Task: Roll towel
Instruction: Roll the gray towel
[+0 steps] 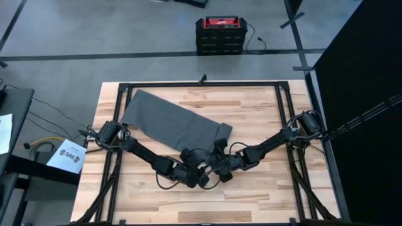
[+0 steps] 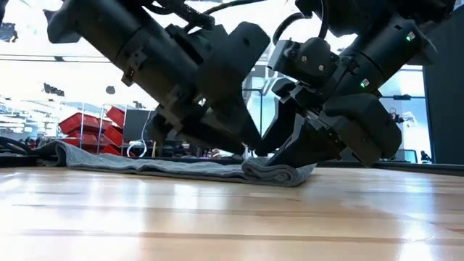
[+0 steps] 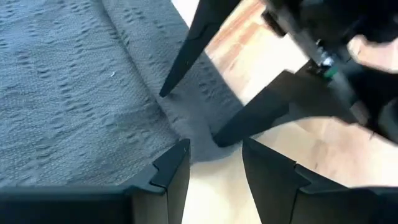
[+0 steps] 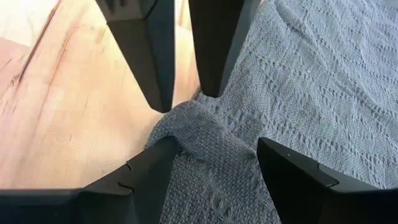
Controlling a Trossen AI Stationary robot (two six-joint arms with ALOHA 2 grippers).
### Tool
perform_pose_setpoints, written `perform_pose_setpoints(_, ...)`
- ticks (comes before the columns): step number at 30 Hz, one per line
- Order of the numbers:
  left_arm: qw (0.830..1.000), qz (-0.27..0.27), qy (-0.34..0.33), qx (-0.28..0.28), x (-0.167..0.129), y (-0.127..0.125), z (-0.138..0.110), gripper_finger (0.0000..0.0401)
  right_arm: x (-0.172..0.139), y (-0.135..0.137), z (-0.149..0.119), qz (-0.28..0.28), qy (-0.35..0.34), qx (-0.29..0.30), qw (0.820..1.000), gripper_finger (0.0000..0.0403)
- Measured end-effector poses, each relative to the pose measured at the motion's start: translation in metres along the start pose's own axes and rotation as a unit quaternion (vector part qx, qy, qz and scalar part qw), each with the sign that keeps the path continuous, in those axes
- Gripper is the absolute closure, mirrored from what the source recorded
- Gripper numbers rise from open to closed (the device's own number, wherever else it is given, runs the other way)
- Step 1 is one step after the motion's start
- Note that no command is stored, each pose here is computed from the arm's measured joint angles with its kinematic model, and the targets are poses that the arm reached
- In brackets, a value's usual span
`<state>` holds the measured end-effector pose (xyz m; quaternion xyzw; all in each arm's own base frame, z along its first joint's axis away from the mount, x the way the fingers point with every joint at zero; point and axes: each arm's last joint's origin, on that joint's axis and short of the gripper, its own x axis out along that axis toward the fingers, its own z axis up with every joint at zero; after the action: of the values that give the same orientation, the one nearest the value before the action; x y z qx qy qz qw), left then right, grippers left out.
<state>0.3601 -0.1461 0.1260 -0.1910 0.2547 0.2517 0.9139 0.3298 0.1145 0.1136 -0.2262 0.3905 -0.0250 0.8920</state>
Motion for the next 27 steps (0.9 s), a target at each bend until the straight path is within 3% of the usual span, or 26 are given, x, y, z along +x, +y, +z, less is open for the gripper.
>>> perform_pose_setpoints(11,0.999,0.024,0.016,-0.013,0.028,0.014,-0.011,0.0268,0.001,-0.001,-0.001,-0.010,0.000,0.006,1.000,0.0177)
perform_pose_setpoints(16,0.999,0.034,0.024,-0.006,0.028,0.016,-0.012,0.0268,-0.004,-0.005,-0.001,-0.046,0.014,0.008,0.999,0.0177)
perform_pose_setpoints(23,0.998,0.056,0.035,-0.002,0.027,0.021,-0.014,0.0268,-0.019,-0.043,-0.014,-0.115,0.102,0.042,0.987,0.0177)
perform_pose_setpoints(27,0.998,0.054,0.035,0.002,0.027,0.020,-0.014,0.0268,-0.020,-0.059,-0.003,-0.119,0.057,0.089,0.987,0.0177)
